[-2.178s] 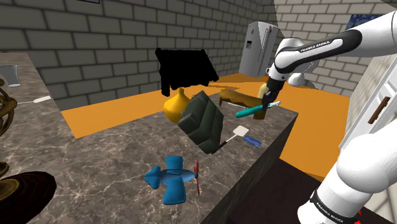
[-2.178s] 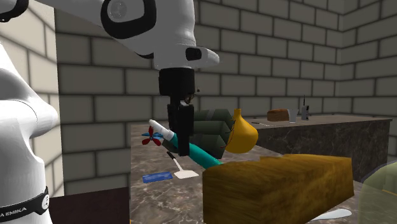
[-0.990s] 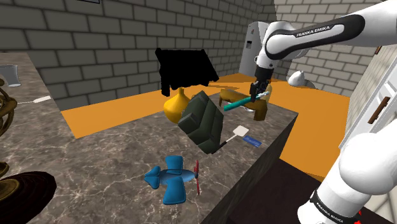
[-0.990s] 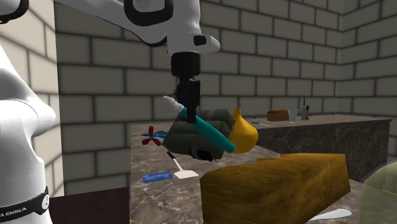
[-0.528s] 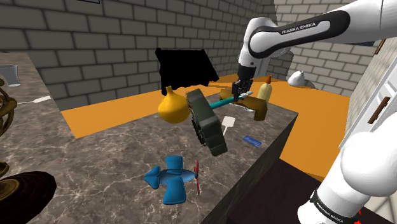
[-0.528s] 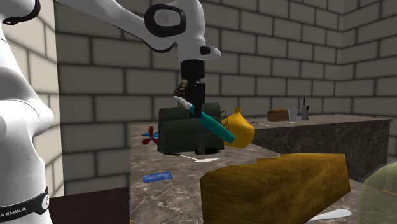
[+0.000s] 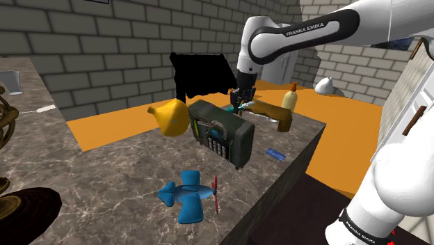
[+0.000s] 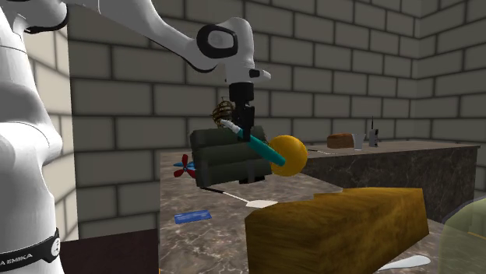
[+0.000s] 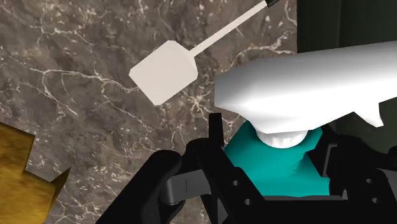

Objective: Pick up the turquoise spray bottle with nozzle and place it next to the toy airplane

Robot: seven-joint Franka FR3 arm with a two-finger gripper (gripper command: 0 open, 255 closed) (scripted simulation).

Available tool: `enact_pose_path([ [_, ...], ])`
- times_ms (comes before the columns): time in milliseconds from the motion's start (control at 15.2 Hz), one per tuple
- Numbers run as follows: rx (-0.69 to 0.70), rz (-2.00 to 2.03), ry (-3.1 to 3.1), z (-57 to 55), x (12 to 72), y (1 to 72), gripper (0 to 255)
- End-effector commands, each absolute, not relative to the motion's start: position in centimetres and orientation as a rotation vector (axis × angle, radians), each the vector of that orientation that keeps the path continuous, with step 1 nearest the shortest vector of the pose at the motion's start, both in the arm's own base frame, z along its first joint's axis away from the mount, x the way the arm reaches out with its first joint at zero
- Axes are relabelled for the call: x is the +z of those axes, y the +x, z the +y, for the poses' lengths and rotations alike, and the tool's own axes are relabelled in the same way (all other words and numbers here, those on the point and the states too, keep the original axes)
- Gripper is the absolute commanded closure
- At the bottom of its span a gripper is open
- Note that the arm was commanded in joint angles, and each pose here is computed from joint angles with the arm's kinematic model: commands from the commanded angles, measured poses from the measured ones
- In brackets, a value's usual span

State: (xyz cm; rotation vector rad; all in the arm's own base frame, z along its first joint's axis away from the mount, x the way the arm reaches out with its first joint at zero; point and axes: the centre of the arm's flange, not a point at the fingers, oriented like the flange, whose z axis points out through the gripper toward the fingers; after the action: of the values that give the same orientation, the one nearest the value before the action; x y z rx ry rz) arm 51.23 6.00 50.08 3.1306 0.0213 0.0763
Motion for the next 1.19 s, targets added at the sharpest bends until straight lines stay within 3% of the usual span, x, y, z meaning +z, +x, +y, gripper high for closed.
enact_pose_path([
  [0, 0.077, 0.020, 3.132, 8.5, 50.1, 52.4, 255],
  [1122, 0.077, 0.020, 3.132, 28.7, 50.1, 62.1, 255],
])
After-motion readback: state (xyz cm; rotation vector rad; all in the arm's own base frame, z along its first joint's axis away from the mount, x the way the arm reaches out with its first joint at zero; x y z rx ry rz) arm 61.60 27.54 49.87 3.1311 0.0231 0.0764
